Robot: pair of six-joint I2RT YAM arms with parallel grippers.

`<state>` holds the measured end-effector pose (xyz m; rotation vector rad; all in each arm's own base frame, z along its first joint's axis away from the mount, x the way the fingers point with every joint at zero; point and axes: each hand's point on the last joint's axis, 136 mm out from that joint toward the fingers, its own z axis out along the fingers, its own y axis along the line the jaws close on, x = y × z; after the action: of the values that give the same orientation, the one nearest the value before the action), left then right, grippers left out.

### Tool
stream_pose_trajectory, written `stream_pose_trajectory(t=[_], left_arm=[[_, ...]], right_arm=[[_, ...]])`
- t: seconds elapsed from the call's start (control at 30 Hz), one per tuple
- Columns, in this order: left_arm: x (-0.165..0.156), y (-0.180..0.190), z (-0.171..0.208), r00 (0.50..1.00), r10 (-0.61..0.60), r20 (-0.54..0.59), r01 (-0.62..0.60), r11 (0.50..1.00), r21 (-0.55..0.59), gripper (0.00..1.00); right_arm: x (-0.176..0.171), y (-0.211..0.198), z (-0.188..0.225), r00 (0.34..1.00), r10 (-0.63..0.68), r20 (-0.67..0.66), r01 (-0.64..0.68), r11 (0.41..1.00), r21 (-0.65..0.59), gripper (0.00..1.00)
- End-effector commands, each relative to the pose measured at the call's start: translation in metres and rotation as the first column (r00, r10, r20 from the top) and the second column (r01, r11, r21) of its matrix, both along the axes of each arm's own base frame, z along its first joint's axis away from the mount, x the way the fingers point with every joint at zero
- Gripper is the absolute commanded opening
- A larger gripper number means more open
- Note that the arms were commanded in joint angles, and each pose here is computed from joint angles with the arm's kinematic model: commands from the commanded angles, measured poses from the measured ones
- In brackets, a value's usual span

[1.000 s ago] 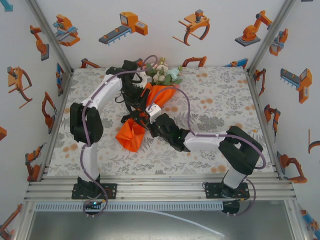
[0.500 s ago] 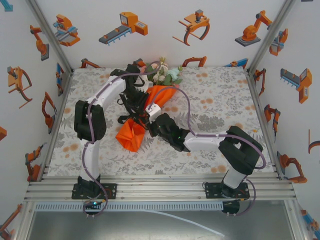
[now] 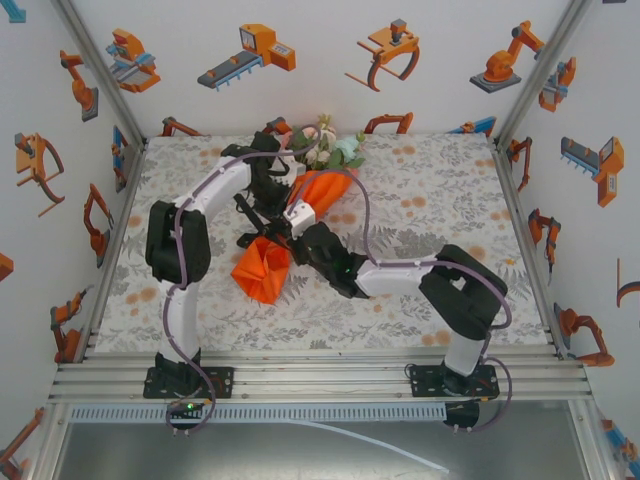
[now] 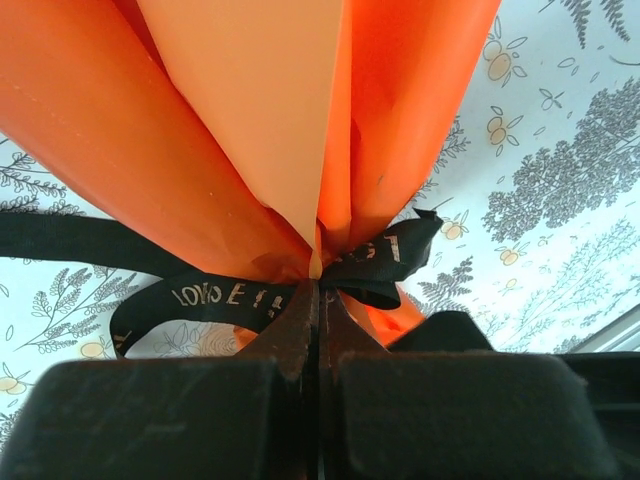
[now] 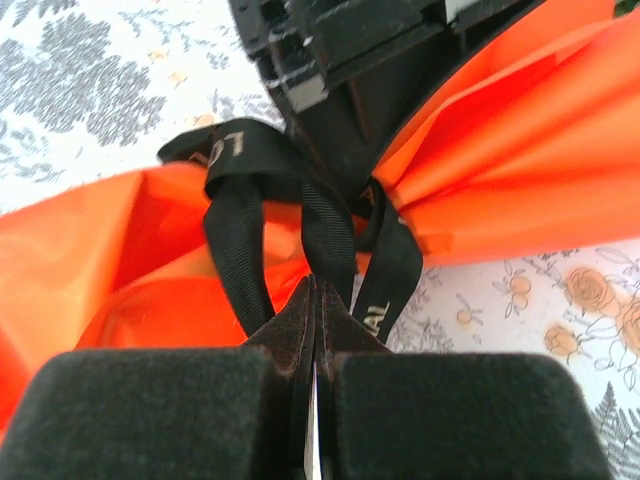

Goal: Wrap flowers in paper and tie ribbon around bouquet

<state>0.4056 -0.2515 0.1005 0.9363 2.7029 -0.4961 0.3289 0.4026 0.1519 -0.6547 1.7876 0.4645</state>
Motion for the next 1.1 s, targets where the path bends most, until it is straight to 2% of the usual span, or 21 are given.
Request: stream_pose_trajectory(t=[0.0,0.23,0.33,0.37,0.5,0.7,0.87,1.07], left_arm=[[0.002,-0.004,0.03,0.998,0.012,0.068,-0.009,0.999,-0.049,0.0],[0.001,-0.004,0.034,0.997,0.024,0.076,-0.019,0.998,-0.064,0.0],[0.002,-0.004,0.035,0.996,0.026,0.085,-0.021,0.998,-0.06,0.0],[0.001,-0.004,0.035,0.996,0.027,0.084,-0.022,0.998,-0.06,0.0],[0.002,-0.004,0.038,0.995,0.031,0.091,-0.025,0.998,-0.065,0.0],[-0.001,-0.007,0.045,0.995,0.025,0.097,-0.015,0.995,-0.1,0.0],[-0.005,-0.01,0.049,0.996,0.018,0.089,-0.007,0.992,-0.124,0.0],[-0.01,-0.012,0.06,0.996,0.031,0.084,-0.015,0.984,-0.179,0.0]], right_arm=[[0.027,0.0,0.028,0.989,-0.108,0.102,0.104,0.994,0.039,0.0],[0.04,0.007,0.018,0.988,-0.111,0.108,0.108,0.994,0.029,0.15],[0.044,0.006,0.015,0.987,-0.132,0.097,0.128,0.991,0.037,0.36],[0.044,0.006,0.013,0.987,-0.133,0.092,0.13,0.991,0.039,0.39],[0.043,0.005,0.006,0.99,-0.13,0.055,0.127,0.99,0.057,0.43],[0.044,0.007,-0.008,0.994,-0.112,-0.009,0.112,0.99,0.09,0.56],[0.053,0.005,-0.015,0.992,-0.125,-0.02,0.127,0.988,0.088,0.53],[0.063,0.002,-0.017,0.991,-0.133,-0.028,0.135,0.986,0.099,0.42]])
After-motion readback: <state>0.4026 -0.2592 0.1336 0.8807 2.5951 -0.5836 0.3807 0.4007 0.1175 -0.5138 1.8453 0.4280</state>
